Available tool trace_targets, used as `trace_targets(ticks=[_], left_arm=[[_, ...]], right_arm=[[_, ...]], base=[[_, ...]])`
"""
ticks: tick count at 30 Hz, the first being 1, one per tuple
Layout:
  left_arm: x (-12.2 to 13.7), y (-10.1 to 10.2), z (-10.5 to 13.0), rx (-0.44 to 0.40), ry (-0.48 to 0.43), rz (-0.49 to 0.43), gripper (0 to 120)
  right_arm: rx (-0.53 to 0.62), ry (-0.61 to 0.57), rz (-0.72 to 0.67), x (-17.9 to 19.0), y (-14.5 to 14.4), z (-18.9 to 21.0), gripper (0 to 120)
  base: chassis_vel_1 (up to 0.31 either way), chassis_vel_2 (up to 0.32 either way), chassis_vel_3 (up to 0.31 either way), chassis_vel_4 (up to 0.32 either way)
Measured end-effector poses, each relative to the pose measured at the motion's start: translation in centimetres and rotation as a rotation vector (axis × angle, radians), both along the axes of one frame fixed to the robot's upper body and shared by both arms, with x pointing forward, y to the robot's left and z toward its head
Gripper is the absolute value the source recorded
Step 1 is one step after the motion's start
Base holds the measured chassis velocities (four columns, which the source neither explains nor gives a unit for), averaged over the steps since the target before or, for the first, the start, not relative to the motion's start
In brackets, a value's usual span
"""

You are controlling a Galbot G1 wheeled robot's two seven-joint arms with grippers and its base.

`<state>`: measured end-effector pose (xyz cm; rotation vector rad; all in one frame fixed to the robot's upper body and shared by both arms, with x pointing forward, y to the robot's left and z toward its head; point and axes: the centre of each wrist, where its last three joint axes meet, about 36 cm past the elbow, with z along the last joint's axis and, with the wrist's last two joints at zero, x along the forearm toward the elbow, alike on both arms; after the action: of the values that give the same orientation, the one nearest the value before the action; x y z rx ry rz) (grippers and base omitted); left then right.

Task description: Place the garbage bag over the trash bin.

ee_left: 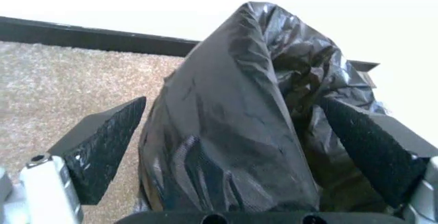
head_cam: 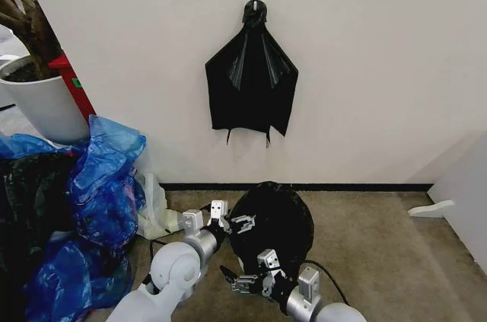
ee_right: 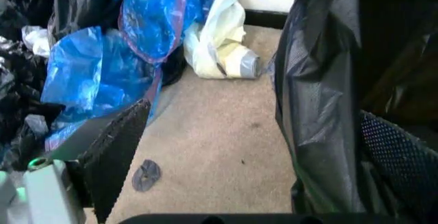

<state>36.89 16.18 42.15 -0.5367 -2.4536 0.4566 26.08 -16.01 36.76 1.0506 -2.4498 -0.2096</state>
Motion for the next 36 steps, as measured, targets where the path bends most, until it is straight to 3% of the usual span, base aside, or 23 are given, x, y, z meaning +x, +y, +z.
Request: trace_targets(ticks=[7,18,22,26,31,36], left_arm=[[-0.2,-0.1,0.8,-0.011,-0.013,0.015,100],[-0.6,1.0,2.7,-0.114,-0.121,0.031,100],[0.3,4.2,3.5,-0.122,-0.181,0.13,100],[0.6,6.5,3.6,-0.12,-0.222,0.167,100],[0.5,9.1,2.9,-0.074,-0.295,0.167,100],[-0.1,9.3,1.8,-0.026,-0.333,0.106,100]], right_arm=[[0.006,-0.021,-0.012,0.0,-0.1,0.6,100],[0.079,-0.145,-0.065,0.4,-0.3,3.6,100],[0.096,-0.205,-0.112,0.2,-1.0,4.5,100],[0.113,-0.253,-0.168,-0.1,-1.1,4.8,100],[0.147,-0.314,-0.304,-0.1,-0.9,5.2,100],[0.166,-0.338,-0.426,0.4,-1.0,5.4,100]], base=[[0.0,0.0,0.0,0.0],[0.0,0.0,0.0,0.0],[0.0,0.0,0.0,0.0],[0.0,0.0,0.0,0.0],[0.0,0.0,0.0,0.0],[0.0,0.0,0.0,0.0]])
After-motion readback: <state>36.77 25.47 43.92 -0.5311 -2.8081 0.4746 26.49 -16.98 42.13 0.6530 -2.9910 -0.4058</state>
